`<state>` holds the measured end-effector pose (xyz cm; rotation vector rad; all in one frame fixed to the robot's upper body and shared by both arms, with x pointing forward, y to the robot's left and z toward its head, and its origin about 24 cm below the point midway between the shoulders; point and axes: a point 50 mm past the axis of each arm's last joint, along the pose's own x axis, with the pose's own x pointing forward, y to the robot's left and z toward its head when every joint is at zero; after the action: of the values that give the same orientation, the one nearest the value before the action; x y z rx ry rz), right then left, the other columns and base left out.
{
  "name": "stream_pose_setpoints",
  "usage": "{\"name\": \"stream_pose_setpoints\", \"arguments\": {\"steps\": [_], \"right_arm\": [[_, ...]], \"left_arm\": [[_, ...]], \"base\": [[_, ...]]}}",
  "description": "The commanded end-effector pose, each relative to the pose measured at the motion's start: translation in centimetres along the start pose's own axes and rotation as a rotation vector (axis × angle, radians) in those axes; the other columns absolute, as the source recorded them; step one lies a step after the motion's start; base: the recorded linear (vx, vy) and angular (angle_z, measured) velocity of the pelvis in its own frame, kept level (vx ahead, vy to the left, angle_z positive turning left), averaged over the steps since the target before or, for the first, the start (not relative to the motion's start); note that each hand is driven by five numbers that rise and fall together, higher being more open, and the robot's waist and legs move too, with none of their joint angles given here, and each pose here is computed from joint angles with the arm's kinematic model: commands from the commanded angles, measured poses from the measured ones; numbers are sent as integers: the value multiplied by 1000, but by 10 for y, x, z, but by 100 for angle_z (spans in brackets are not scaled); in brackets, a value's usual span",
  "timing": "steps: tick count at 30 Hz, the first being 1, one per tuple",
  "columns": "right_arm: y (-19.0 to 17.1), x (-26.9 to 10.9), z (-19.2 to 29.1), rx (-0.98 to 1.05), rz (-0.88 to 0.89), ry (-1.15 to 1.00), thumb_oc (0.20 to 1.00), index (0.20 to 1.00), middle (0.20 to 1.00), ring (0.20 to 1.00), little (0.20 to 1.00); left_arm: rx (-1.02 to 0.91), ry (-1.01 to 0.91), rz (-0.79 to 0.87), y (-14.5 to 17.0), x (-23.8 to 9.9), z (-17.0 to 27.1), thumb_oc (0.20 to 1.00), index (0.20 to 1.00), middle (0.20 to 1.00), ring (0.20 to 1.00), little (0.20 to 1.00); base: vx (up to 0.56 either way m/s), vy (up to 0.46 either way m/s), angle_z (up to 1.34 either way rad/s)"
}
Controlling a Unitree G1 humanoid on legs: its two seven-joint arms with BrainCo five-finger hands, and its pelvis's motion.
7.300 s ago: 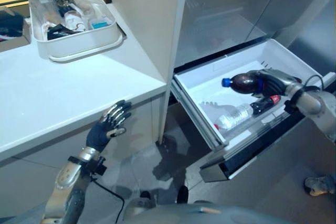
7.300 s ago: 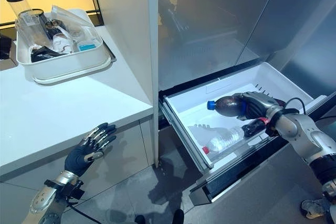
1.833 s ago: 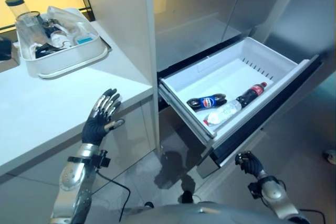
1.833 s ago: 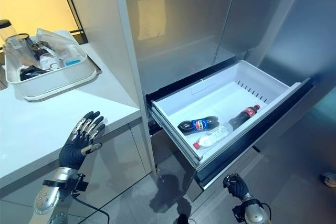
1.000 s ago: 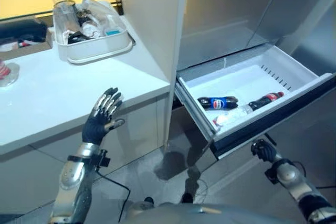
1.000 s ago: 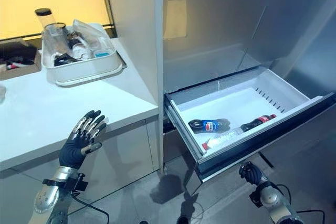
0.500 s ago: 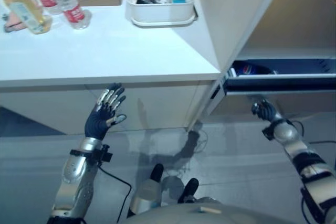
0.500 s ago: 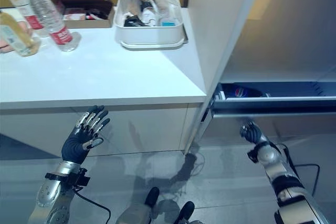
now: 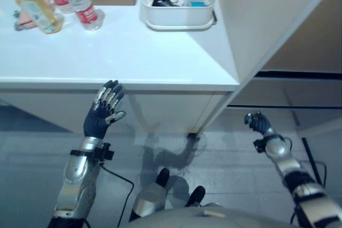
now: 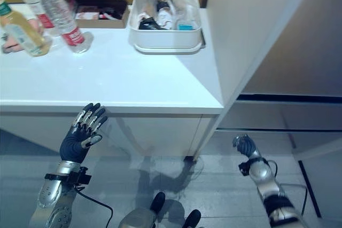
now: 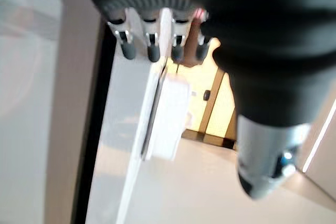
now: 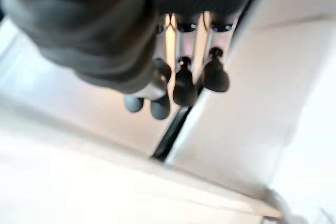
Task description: Take the drinks into the refrigerator
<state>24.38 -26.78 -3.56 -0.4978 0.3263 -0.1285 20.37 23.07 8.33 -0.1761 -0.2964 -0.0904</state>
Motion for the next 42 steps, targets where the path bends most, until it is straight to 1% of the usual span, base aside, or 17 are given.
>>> {"name": "stream_pose_setpoints", "arguments": {"steps": [1, 8, 9, 10, 19, 23, 27, 28, 29, 30, 34, 36, 38, 39, 40, 41, 42], "right_arm": [[-19, 4, 24, 24, -77, -140, 200, 200, 200, 200, 200], [-11, -20, 11, 66, -33, -151, 200, 200, 200, 200, 200], [-9, -25, 12, 85, -5, -169, 812, 812, 812, 812, 812], [-9, -25, 11, 85, -4, -168, 1000, 1000, 1000, 1000, 1000], [11, -42, 3, 120, 117, -165, 1000, 1000, 1000, 1000, 1000], [14, -46, 0, 130, 132, -157, 1000, 1000, 1000, 1000, 1000], [18, -48, -4, 143, 144, -138, 1000, 1000, 1000, 1000, 1000], [21, -48, -9, 146, 145, -115, 1000, 1000, 1000, 1000, 1000], [21, -48, -9, 146, 145, -115, 1000, 1000, 1000, 1000, 1000], [22, -49, -12, 150, 146, -98, 1000, 1000, 1000, 1000, 1000], [23, -52, -18, 142, 150, -77, 1000, 1000, 1000, 1000, 1000], [23, -53, -22, 134, 153, -63, 1000, 1000, 1000, 1000, 1000], [22, -53, -22, 131, 155, -65, 1000, 1000, 1000, 1000, 1000], [22, -53, -22, 131, 155, -65, 1000, 1000, 1000, 1000, 1000], [21, -52, -21, 127, 163, -73, 1000, 1000, 1000, 1000, 1000], [21, -52, -21, 128, 163, -73, 1000, 1000, 1000, 1000, 1000], [19, -52, -19, 126, 169, -81, 1000, 1000, 1000, 1000, 1000]], "left_arm": [[56, -117, -4, -4, -1, 18, 1000, 1000, 1000, 1000, 1000], [84, -105, 25, 0, -6, 15, 1000, 1000, 1000, 1000, 1000], [93, -96, 28, 1, -7, 13, 1000, 1000, 1000, 1000, 1000], [93, -96, 28, 1, -7, 13, 1000, 1000, 1000, 1000, 1000], [121, -38, 11, 2, -10, 1, 1000, 1000, 1000, 1000, 1000], [125, -23, 10, 2, -10, -3, 1000, 1000, 1000, 1000, 1000], [139, 38, 31, 6, -14, -17, 1000, 1000, 1000, 1000, 1000], [178, 86, 43, 10, -16, -27, 1000, 1000, 1000, 1000, 1000], [179, 86, 43, 10, -16, -27, 1000, 1000, 1000, 1000, 1000], [242, 148, 48, 15, -20, -39, 1000, 1000, 1000, 1000, 1000], [334, 224, 23, 20, -26, -52, 1000, 1000, 1000, 1000, 1000], [379, 243, -5, 19, -27, -56, 1000, 1000, 1000, 1000, 1000], [355, 258, -77, 16, -27, -56, 1000, 1000, 1000, 1000, 1000], [355, 258, -77, 16, -27, -56, 1000, 1000, 1000, 1000, 1000], [338, 274, -185, 11, -25, -54, 1000, 1000, 1000, 1000, 1000], [337, 274, -186, 11, -25, -54, 1000, 1000, 1000, 1000, 1000], [306, 289, -252, 9, -25, -52, 1000, 1000, 1000, 1000, 1000]], "base": [[-9, 20, -26], [-13, 17, -26], [-14, 13, -20], [-9, 13, -38], [-4, 5, -26], [11, 6, -18], [1, 11, -17], [2, 9, -16], [-1, 19, -11], [-3, 10, -6], [0, 14, -5], [0, 0, 0], [0, 0, 0], [0, 0, 0], [0, 0, 0], [0, 0, 0], [0, 0, 0]]}}
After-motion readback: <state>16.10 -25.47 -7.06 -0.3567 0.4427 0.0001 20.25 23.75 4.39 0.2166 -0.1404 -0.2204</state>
